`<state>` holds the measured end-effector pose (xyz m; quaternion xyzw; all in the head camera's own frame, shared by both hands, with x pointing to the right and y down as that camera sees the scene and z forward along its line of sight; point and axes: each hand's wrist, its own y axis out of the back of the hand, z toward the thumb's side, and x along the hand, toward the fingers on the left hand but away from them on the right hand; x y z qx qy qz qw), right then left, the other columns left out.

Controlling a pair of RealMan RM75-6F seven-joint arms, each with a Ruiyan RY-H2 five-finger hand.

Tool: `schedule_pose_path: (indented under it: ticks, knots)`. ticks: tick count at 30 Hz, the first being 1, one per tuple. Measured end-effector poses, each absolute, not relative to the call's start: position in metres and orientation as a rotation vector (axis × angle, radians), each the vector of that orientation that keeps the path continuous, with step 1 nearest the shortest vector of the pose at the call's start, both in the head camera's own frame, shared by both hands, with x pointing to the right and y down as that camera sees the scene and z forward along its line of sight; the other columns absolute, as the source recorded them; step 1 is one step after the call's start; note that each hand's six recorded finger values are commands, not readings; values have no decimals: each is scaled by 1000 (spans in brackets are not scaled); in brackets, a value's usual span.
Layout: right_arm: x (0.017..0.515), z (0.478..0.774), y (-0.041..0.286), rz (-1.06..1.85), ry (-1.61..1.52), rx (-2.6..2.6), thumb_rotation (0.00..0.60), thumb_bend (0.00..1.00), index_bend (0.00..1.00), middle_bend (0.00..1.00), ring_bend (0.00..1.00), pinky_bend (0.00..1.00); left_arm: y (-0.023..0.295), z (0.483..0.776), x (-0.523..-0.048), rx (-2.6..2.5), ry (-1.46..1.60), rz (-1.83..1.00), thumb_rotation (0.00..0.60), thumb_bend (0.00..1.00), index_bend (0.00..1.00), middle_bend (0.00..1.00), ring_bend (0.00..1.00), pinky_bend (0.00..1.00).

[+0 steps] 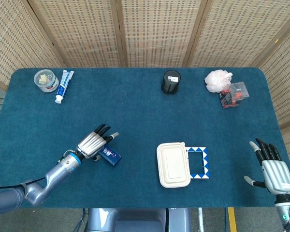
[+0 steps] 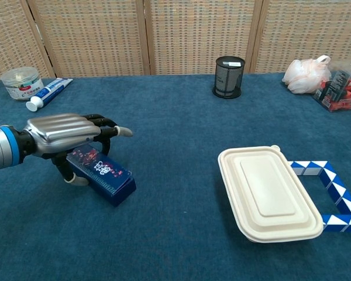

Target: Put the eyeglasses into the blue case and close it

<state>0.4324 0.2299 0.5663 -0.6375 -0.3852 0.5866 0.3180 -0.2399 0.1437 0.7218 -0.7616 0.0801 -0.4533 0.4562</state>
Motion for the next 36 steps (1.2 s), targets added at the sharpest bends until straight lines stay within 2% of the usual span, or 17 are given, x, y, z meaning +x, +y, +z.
schedule_pose_path:
  ticks: [2, 5, 7, 10, 16, 22, 28, 36]
  knots:
    - [432, 566, 230, 1544, -1014, -1677, 600, 0, 0, 0, 0, 0, 144, 722, -240, -1876, 201, -1115, 600, 250, 34, 463, 0, 0]
    - [433, 566, 230, 1545, -1013, -1677, 600, 0, 0, 0, 0, 0, 145, 723, -241, -1877, 201, -1118, 600, 239, 35, 362, 0, 0]
    - [433, 566, 230, 1546, -1013, -1677, 600, 0, 0, 0, 0, 0, 145, 724, -241, -1880, 201, -1123, 600, 224, 35, 191, 0, 0]
    - [433, 566, 230, 1546, -1013, -1677, 600, 0, 0, 0, 0, 0, 146, 726, -243, -1884, 198, -1132, 600, 214, 35, 7, 0, 0]
    - [432, 566, 230, 1546, -1013, -1676, 600, 0, 0, 0, 0, 0, 145, 726, -246, -1894, 206, -1152, 600, 205, 12, 0, 0, 0]
    - [433, 566, 230, 1546, -1015, -1678, 600, 0, 0, 0, 0, 0, 138, 711, -256, -1913, 265, -1150, 600, 188, 0, 0, 0, 0]
    - [433, 566, 230, 1546, -1012, -1677, 600, 0, 0, 0, 0, 0, 123, 680, -281, -1897, 405, -1137, 600, 133, 0, 0, 0, 0]
    - [432, 566, 230, 1546, -1011, -1670, 600, 0, 0, 0, 0, 0, 110, 620, -364, -1724, 744, -1196, 600, 14, 0, 0, 0, 0]
